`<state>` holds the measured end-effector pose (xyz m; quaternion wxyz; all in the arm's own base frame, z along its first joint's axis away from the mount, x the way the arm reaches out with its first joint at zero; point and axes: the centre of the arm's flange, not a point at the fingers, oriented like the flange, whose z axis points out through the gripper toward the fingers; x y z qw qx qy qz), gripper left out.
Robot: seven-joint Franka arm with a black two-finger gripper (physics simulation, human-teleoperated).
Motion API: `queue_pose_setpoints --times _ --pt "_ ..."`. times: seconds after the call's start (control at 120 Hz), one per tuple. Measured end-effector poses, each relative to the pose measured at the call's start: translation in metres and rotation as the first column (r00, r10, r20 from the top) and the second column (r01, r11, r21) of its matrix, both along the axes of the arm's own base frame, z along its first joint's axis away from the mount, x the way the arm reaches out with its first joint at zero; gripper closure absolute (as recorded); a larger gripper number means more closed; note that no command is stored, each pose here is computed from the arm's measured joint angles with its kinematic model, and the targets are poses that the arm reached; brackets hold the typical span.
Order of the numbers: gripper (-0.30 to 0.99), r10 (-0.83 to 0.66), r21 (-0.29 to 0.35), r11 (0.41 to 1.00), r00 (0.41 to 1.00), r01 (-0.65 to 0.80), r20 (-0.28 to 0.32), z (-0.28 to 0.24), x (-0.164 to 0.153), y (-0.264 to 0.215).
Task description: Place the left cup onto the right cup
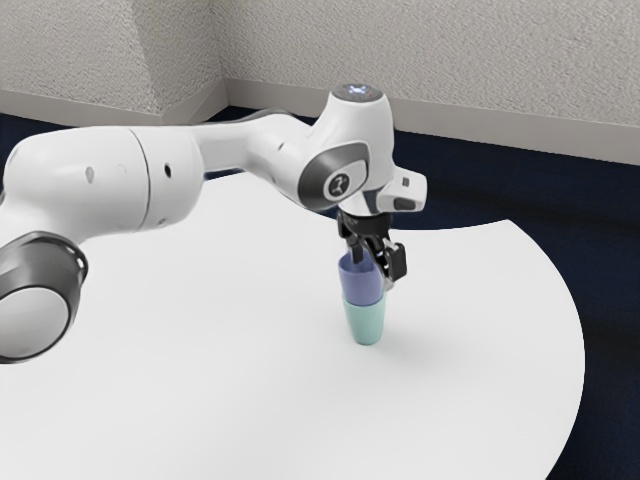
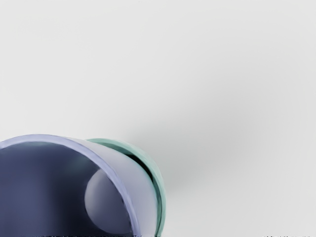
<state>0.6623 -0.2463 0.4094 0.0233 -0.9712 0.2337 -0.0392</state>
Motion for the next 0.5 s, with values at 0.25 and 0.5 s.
queue_pose_setpoints --times 0.25,0.5 --pt "0.01 -0.003 -0.013 1.000 1.000 0.003 0.027 0.033 -0.006 0.003" --pt "0.00 -0.003 -0.018 1.000 1.000 0.003 0.027 0.065 -0.017 0.007"
